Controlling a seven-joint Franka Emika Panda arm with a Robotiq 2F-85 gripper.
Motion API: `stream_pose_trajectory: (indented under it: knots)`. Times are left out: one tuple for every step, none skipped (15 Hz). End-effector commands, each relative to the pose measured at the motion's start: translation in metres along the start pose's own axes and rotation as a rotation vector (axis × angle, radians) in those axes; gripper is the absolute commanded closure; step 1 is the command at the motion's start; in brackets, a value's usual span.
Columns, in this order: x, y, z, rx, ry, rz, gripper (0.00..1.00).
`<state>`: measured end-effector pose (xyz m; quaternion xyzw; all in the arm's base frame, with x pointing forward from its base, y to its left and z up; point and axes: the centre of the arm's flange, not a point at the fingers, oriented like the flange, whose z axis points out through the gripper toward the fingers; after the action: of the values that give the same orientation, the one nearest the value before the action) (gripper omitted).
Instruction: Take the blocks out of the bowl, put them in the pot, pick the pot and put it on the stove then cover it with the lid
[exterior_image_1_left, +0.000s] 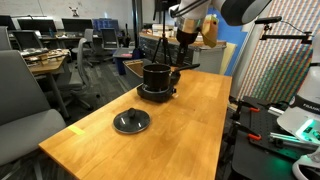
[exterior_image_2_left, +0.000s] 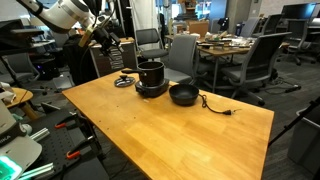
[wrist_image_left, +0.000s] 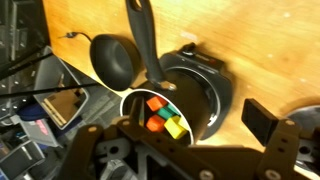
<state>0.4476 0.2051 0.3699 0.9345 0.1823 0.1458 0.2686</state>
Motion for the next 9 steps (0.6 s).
stream_pose_trajectory:
  knots:
    - [0.032,0.007,-0.084,0.203,0.047,-0.007,0.0]
    - [0.014,-0.007,-0.041,0.119,0.03,-0.002,0.0]
    - [0.021,-0.007,-0.059,0.16,0.049,-0.004,0.0]
    - [0.025,-0.006,-0.069,0.178,0.063,-0.004,0.0]
    - [0.027,-0.004,-0.072,0.185,0.067,-0.003,0.0]
    - [0.027,-0.004,-0.072,0.186,0.065,-0.004,0.0]
    - [0.023,-0.01,-0.055,0.247,0.001,0.002,0.0]
    - [0.022,-0.02,-0.044,0.308,-0.063,0.019,0.0]
    - [0.021,-0.033,-0.034,0.339,-0.111,0.039,0.0]
